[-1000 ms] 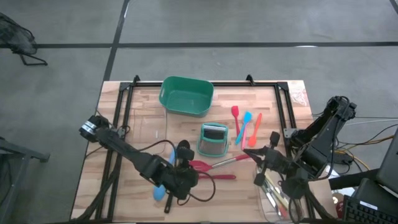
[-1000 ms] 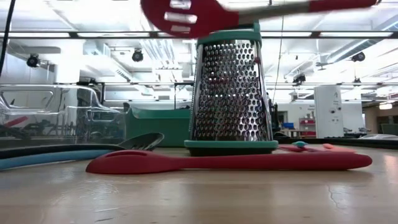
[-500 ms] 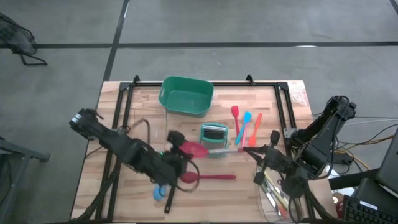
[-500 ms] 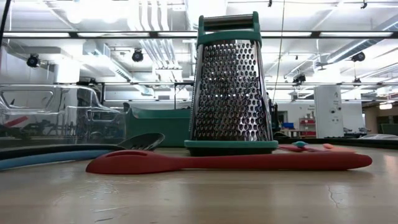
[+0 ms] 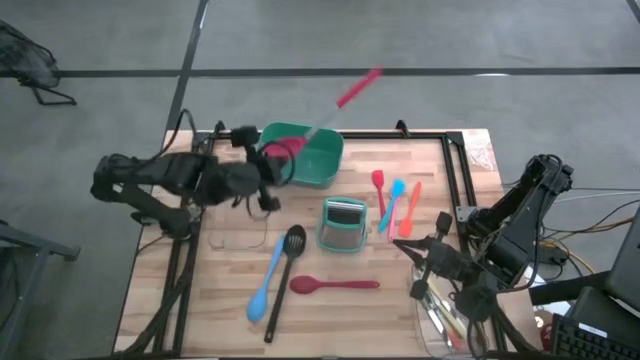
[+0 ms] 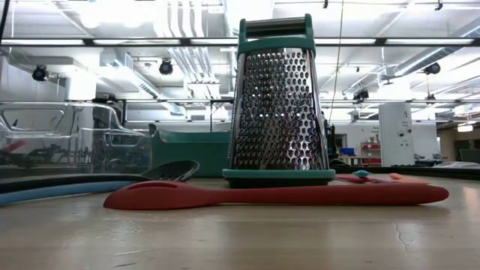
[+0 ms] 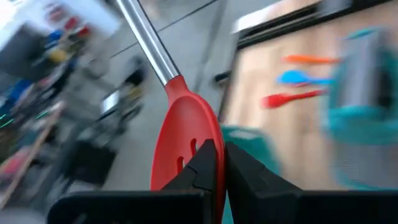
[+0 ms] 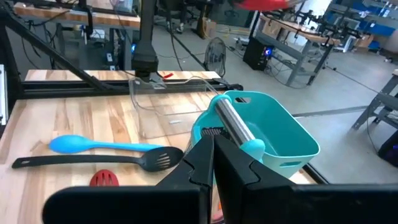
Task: Pick & Place Kitchen Items
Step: Put the orange slotted spoon into the green bin
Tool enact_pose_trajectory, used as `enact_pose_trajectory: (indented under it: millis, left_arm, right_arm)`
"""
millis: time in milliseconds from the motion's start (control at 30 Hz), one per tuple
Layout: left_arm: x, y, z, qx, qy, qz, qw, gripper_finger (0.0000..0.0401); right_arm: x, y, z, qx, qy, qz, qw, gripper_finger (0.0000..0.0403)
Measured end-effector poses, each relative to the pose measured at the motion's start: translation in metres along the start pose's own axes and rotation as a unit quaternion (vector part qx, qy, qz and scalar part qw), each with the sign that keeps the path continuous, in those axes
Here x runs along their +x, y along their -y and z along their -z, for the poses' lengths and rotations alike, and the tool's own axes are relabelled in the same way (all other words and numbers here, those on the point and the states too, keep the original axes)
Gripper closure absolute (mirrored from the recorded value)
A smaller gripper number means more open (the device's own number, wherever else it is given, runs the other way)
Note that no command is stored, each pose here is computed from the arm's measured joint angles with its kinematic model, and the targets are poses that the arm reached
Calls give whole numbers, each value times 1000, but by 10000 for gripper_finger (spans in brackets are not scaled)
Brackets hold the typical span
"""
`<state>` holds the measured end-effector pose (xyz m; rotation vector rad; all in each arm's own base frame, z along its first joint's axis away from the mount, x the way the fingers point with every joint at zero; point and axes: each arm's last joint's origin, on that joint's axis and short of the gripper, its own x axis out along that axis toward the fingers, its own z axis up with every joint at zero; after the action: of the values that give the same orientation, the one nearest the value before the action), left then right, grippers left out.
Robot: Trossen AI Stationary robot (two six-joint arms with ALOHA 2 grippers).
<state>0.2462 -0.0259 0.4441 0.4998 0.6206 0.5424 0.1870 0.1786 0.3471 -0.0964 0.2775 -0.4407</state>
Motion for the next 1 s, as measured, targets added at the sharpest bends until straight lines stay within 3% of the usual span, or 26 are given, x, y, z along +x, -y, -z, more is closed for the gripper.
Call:
enact_pose_trajectory:
  millis: [200, 467, 733, 1000]
  left_arm:
    - [42, -7, 34, 24, -99, -1, 995, 382]
    - [100, 7, 103, 93, -233, 12, 968, 381]
    - [131, 33, 146, 174, -243, 16, 954, 380]
    - [142, 41, 155, 206, -209, 5, 956, 371]
  right_arm:
    - [0, 0, 0, -1, 1, 2, 1000, 394]
    - [0, 0, 0, -6, 1, 3, 1000, 394]
    - [1, 1, 0, -25, 4, 7, 1000, 394]
    - [2, 3, -2, -27, 22, 37, 999, 394]
